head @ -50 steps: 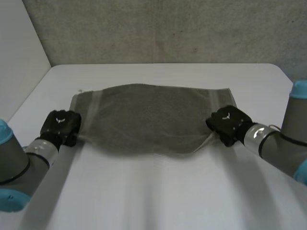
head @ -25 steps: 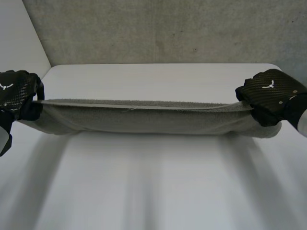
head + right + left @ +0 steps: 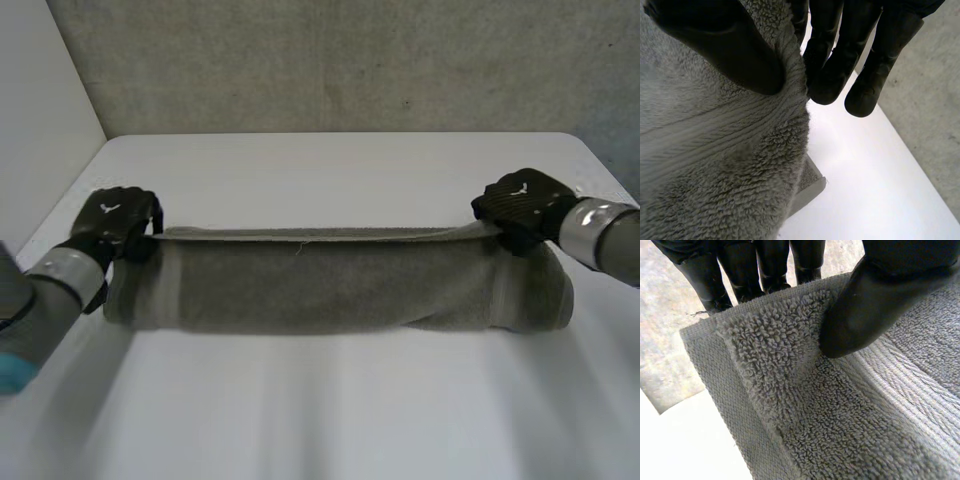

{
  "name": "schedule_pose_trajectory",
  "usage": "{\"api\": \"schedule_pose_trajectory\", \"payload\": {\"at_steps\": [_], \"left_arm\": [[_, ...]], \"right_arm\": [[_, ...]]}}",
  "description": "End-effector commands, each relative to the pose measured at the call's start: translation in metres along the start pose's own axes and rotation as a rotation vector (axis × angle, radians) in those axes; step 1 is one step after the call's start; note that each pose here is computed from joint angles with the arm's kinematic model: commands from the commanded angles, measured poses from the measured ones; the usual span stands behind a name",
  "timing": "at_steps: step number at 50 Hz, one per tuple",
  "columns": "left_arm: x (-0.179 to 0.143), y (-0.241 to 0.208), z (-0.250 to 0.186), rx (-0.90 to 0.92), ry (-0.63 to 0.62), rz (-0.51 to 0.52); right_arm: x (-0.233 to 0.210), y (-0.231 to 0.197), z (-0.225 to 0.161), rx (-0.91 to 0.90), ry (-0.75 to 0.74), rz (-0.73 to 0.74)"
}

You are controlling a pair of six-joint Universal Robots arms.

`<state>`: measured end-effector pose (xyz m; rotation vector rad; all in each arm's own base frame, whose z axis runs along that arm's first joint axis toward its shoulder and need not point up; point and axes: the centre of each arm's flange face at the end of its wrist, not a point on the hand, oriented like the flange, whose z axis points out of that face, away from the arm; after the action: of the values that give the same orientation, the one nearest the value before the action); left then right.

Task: Fold the towel.

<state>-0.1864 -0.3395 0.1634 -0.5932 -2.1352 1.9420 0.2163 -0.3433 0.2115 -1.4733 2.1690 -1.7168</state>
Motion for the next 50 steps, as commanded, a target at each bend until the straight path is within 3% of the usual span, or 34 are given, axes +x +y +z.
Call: {"api": "schedule_pose_trajectory", "payload": {"at_steps": [1, 12, 24, 37, 42, 50], "left_arm": [[0.005, 0.014, 0.04, 0.019, 0.032, 0.009], [0.012, 0.03, 0.081, 0.043, 0.009, 0.026], [0.006, 0.039, 0.095, 0.027, -0.033, 0.022], [-0.019, 0.0, 0.077, 0.045, -0.206, 0.016], [-0.016, -0.013, 0.054, 0.028, -0.21, 0.011], [-0.002, -0.034, 0.012, 0.033, -0.197, 0.009]], "right_arm": [[-0.013, 0.012, 0.048, -0.034, 0.015, -0.01], [-0.025, 0.021, 0.094, 0.005, 0.108, -0.03], [-0.025, 0.026, 0.104, -0.03, 0.206, -0.032], [0.017, -0.019, 0.072, 0.071, 0.343, 0.152], [0.015, -0.025, 0.056, 0.052, 0.328, 0.167], [0.001, -0.038, -0.003, 0.011, 0.295, 0.162]]}}
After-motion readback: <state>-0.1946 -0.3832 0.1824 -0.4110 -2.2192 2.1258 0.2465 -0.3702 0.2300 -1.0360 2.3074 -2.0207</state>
